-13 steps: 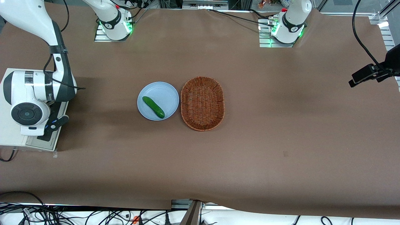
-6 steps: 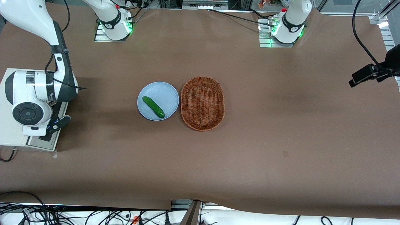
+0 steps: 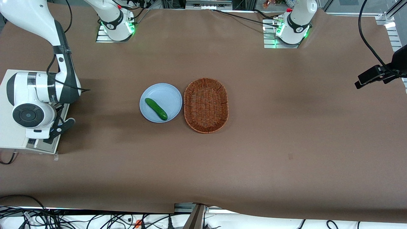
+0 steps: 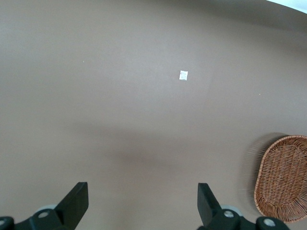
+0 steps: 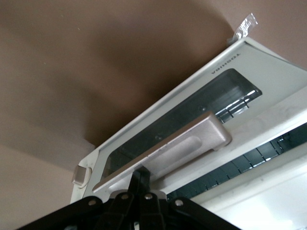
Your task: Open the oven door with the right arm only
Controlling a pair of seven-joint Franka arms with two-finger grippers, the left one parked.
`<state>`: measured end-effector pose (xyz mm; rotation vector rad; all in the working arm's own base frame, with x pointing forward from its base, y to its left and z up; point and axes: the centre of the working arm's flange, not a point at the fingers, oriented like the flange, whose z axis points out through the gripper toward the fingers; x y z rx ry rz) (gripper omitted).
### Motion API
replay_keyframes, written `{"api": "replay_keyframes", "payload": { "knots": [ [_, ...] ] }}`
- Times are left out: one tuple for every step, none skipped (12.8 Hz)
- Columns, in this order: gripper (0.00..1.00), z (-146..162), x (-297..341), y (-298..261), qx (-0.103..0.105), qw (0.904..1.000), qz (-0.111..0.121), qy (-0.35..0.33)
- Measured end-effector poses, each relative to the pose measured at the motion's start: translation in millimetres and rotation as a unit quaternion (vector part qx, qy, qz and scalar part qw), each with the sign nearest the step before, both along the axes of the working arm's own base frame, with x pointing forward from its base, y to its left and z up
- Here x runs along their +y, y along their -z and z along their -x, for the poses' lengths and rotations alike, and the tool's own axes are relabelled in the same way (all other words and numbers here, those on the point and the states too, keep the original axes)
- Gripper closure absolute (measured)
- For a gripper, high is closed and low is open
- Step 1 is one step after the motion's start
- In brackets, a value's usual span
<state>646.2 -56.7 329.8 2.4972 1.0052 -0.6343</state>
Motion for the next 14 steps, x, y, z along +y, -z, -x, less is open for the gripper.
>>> {"api": "replay_keyframes", "payload": {
  "knots": [
    [0.99,-0.2,2.5,1.0,-0.002,1.0,-0.004,0.001],
    [0.99,-0.3,5.5,2.3,-0.005,0.9999,-0.011,0.002],
    [0.99,-0.6,9.3,4.0,-0.008,0.9998,-0.02,0.004],
    [0.99,-0.8,13.8,6.5,-0.011,0.9995,-0.03,0.006],
    [0.99,-1.3,18.3,9.5,-0.014,0.9991,-0.039,0.011],
    [0.99,-2.0,22.5,13.2,-0.018,0.9985,-0.049,0.018],
    [0.99,-2.8,27.4,17.7,-0.022,0.9978,-0.057,0.024],
    [0.99,-3.6,32.9,24.0,-0.025,0.9972,-0.064,0.03],
    [0.99,-4.5,38.4,31.0,-0.026,0.9965,-0.072,0.034],
    [0.99,-5.6,43.7,39.7,-0.028,0.9956,-0.082,0.037],
    [0.99,-6.5,48.8,50.6,-0.03,0.9944,-0.092,0.041],
    [0.99,-7.6,53.2,63.4,-0.033,0.9934,-0.101,0.043],
    [0.99,-8.7,56.8,76.5,-0.034,0.9924,-0.109,0.045],
    [0.99,-9.4,59.5,88.5,-0.035,0.9916,-0.115,0.048]
  ]
}}
